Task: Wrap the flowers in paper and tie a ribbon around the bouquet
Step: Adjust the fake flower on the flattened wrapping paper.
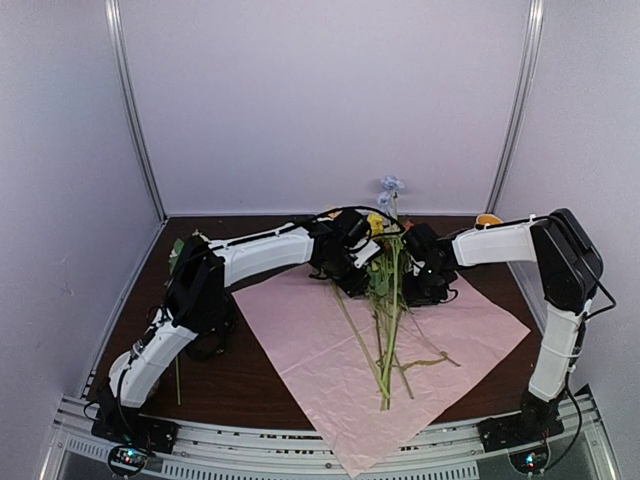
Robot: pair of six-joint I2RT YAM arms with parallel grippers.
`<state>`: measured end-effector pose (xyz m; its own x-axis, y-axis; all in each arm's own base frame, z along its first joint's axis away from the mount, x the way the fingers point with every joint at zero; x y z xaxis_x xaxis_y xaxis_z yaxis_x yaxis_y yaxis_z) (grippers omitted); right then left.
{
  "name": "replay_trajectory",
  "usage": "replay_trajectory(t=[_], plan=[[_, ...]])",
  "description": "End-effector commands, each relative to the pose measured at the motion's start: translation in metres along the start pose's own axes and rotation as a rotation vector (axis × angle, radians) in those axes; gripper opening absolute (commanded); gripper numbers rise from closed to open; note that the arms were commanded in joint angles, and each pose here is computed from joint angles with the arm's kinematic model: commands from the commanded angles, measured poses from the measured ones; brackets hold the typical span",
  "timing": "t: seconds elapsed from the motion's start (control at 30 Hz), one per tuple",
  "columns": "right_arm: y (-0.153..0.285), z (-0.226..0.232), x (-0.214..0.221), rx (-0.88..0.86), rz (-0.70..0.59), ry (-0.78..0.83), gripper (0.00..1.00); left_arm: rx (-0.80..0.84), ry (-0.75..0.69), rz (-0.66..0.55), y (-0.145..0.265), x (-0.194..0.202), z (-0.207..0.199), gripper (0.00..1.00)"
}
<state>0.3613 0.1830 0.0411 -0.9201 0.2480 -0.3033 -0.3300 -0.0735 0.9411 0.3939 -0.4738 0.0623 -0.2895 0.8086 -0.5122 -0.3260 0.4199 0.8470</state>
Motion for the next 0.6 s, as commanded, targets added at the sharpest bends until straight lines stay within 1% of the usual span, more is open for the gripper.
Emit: replay_trajectory(t=[0.0,0.07,0.13,0.23,0.37,0.47,0.57], plan=[[-0.001,0.016,0.007,-0.099,0.019,0.012,0.31,-0.029,-0.022,-0.024,-0.005,-0.008,0.009,0.52],[0.000,0.015,0.011,-0.111,0.025,0.001,0.31,-0.031,-0.022,-0.022,-0.007,-0.008,0.009,0.51],[0.004,0.007,0.011,-0.067,0.024,-0.013,0.31,-0.036,-0.010,-0.031,0.001,-0.011,0.012,0.47],[0.020,-0.008,0.002,-0.009,-0.017,-0.038,0.31,-0.036,0.029,-0.093,0.030,-0.022,0.019,0.47],[0.047,-0.018,-0.009,0.008,-0.070,-0.056,0.31,-0.076,0.061,-0.162,0.077,-0.027,0.037,0.47],[0.056,-0.025,-0.009,0.031,-0.080,-0.058,0.30,-0.108,0.113,-0.143,0.102,-0.007,0.053,0.47],[0.054,-0.031,-0.001,0.045,-0.071,-0.071,0.31,-0.159,0.217,-0.066,0.123,0.036,0.072,0.45]])
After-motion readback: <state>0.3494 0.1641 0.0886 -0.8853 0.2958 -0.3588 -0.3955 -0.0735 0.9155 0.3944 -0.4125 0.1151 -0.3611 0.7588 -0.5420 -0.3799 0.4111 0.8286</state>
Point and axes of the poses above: each gripper's point midway between its finger pads, its own y axis back along the fingers, its own z axis along the line the jaws close on, x = y × z, the point moved 2 cm from there along y, back along the fingers, and after that the axes turned 12 degrees about -y, right-handed, at the moved point
